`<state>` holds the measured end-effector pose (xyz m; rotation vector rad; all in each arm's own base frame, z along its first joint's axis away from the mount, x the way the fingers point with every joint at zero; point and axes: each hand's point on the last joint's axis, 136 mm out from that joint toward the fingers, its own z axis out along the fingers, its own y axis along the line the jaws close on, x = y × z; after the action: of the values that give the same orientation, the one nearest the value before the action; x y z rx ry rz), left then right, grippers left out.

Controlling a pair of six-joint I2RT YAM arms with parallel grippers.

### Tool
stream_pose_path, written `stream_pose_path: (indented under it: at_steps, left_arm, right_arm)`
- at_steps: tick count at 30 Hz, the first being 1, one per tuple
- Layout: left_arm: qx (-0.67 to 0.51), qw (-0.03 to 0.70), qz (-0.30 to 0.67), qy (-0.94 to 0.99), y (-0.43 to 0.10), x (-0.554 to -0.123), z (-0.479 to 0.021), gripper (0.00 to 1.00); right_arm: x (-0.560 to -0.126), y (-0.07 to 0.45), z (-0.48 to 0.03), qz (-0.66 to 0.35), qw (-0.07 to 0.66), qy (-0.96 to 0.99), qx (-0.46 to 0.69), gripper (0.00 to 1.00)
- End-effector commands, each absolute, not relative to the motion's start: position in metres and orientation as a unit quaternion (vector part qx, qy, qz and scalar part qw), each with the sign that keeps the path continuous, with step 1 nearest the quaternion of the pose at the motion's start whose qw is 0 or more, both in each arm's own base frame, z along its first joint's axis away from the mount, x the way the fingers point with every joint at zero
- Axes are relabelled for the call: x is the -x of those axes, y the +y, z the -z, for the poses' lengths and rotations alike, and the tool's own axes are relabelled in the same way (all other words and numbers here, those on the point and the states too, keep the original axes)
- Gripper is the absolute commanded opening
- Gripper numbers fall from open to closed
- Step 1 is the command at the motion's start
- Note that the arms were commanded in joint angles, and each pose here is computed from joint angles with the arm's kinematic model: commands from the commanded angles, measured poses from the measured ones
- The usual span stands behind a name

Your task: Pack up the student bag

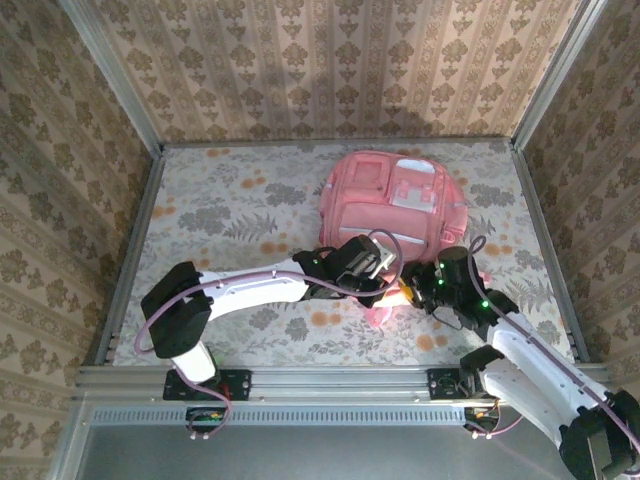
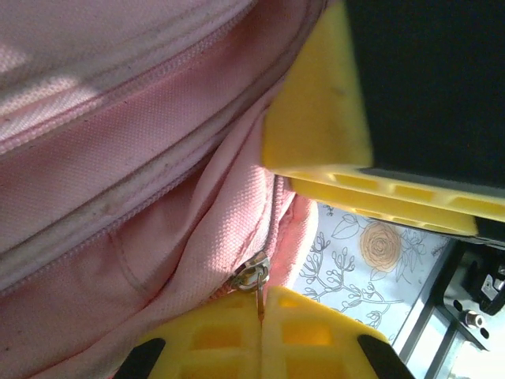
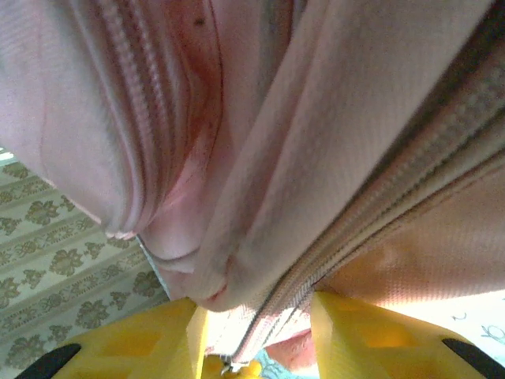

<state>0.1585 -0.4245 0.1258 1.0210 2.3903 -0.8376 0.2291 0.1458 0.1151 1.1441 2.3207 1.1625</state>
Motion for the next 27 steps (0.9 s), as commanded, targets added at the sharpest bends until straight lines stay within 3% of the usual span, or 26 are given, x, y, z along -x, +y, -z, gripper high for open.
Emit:
stream_pose_path:
  at_steps: [1, 21, 27]
  left_arm:
    - [-0.381, 0.223, 0.343, 0.829, -0.446, -0.151, -0.151, 0.00]
    - [-0.379, 0.223, 0.336, 0.833, -0.444, -0.151, -0.143, 0.00]
    - [-0.380, 0.221, 0.341, 0.831, -0.446, -0.149, -0.145, 0.00]
  right_arm:
    - [-0.249, 0.152, -0.129, -0.437, 0.184, 0.784, -0.401, 0.41]
    - [-0.241, 0.160, -0.142, -0.466, 0.195, 0.764, -0.402, 0.38]
    - [-0.245, 0.157, -0.125, -0.440, 0.188, 0.771, -0.420, 0.50]
